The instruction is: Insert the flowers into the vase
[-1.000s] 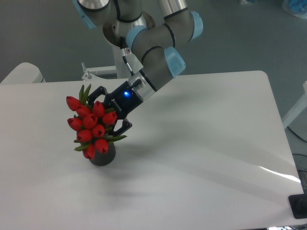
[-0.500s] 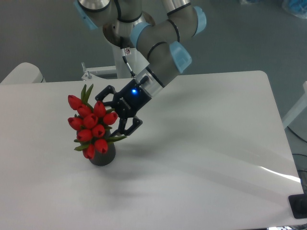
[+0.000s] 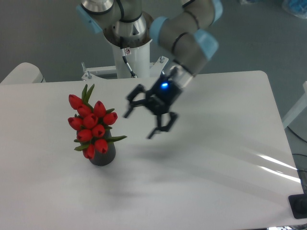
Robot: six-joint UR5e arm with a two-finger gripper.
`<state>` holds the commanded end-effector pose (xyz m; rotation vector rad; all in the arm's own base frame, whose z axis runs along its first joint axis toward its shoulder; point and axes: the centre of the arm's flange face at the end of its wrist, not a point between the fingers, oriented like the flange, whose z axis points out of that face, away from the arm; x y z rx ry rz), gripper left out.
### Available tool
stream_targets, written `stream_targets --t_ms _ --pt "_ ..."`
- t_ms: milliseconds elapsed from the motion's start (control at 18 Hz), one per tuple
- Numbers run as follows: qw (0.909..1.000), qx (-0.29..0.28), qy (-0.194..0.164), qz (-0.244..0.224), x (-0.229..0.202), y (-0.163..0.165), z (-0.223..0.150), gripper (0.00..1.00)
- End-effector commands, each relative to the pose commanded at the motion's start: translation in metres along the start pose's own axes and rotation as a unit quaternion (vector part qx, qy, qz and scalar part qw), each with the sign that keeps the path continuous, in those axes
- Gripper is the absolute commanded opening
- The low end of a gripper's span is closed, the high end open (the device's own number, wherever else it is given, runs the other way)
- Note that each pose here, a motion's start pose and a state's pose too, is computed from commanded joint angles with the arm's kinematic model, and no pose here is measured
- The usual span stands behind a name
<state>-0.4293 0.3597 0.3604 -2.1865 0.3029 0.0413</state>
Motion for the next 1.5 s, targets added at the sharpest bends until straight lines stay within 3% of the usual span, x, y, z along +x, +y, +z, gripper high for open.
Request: stream_targets --t_ms 222,389,556,778,1111,1500 --pt "0.9948 -0.078 -0.058 0.029 -0.039 0.011 -0.043 1.0" --pt "0.9834 -0.14 -0.093 0.068 -0.065 0.003 -0.07 1.0" --pt "0.9625 -0.213 -0.101 0.134 -0.085 0.002 -0.085 1.0" --pt "0.9315 -0.317 -0.057 0.169 -0.102 -0.007 -0.1 1.0" --pt "0.9366 -0.319 0.004 0.145 -0.11 -0.03 -0.103 1.0" --pt "0.9332 -0.325 0.024 0.151 -0.096 -0.034 -0.087 1.0"
